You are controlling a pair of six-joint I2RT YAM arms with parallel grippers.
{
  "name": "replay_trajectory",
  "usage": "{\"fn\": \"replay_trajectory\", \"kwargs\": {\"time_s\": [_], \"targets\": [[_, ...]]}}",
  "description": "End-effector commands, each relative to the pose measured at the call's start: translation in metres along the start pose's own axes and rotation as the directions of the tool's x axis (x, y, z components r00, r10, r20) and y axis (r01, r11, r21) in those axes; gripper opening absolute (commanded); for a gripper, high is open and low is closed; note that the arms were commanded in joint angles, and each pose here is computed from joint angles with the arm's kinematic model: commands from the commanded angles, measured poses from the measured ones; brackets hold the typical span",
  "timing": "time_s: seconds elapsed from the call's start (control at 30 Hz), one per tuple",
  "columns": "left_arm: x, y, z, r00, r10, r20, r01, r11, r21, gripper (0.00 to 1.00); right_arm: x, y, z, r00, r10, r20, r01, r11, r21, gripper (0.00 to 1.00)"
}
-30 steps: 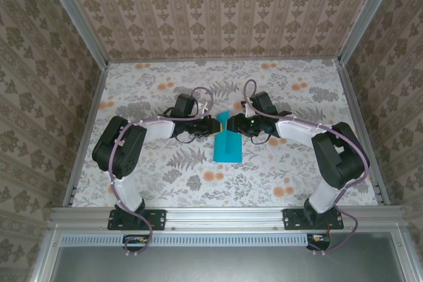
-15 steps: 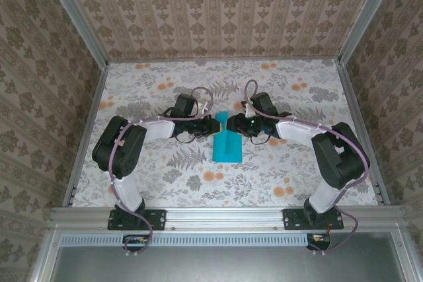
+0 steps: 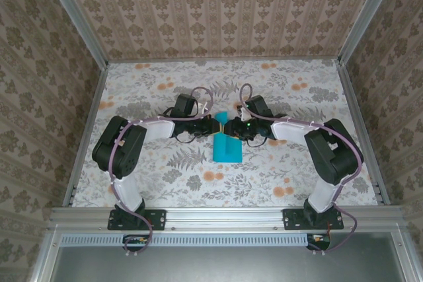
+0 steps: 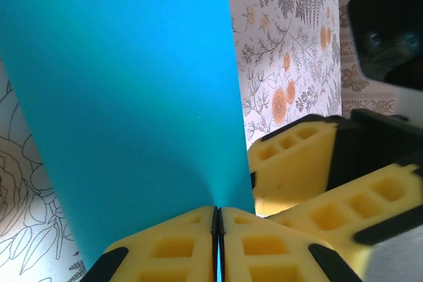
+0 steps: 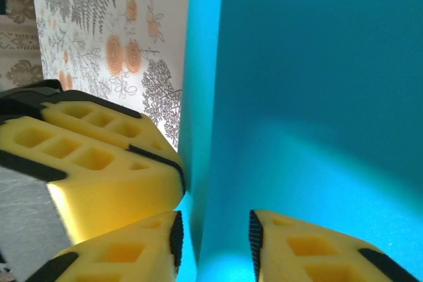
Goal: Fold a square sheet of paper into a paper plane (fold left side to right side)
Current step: First fold in half a square sheet of paper at the center of the table.
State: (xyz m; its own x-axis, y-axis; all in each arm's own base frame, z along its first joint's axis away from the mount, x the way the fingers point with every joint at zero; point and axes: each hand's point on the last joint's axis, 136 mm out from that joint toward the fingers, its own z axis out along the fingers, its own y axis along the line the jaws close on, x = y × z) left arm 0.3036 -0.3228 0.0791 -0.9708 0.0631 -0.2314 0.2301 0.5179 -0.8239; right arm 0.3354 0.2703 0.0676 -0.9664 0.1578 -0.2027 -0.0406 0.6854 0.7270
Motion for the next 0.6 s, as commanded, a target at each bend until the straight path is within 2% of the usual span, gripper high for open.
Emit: {"fn": "replay_trajectory", "kwargs": {"time_s": [0.0, 0.1, 0.17, 0.33, 0.4, 0.57], "targets": [[0.001, -0.001, 0.003, 1.0, 0.013, -0.011, -0.013, 1.0, -0.009, 0.11, -0.003, 0.01, 0.003, 1.0, 0.004, -0.009, -0.005, 0.999, -0.034, 0.25], [0.0, -0.002, 0.002, 1.0, 0.017, -0.01, -0.017, 1.0, -0.01, 0.11, -0.004, 0.01, 0.0, 1.0, -0.007, -0.003, 0.007, 1.0, -0.023, 0.09], [0.001, -0.003, 0.0, 1.0, 0.022, -0.009, -0.022, 1.0, -0.017, 0.16, -0.005, 0.007, -0.004, 1.0, -0.024, 0.006, 0.024, 1.0, 0.008, 0.03], [0.002, -0.002, -0.013, 0.999, 0.041, 0.004, -0.041, 0.997, -0.069, 0.3, -0.006, -0.014, -0.012, 0.999, -0.048, 0.008, 0.047, 0.99, 0.133, 0.03], [0.003, 0.001, -0.019, 0.999, 0.05, 0.006, -0.049, 0.993, -0.104, 0.4, -0.005, -0.024, -0.013, 0.999, -0.05, 0.004, 0.048, 0.982, 0.182, 0.04], [0.011, 0.01, -0.018, 0.999, 0.045, -0.03, -0.049, 0.987, -0.156, 0.51, -0.003, -0.039, -0.014, 0.999, -0.045, -0.008, 0.046, 0.965, 0.259, 0.05]]}}
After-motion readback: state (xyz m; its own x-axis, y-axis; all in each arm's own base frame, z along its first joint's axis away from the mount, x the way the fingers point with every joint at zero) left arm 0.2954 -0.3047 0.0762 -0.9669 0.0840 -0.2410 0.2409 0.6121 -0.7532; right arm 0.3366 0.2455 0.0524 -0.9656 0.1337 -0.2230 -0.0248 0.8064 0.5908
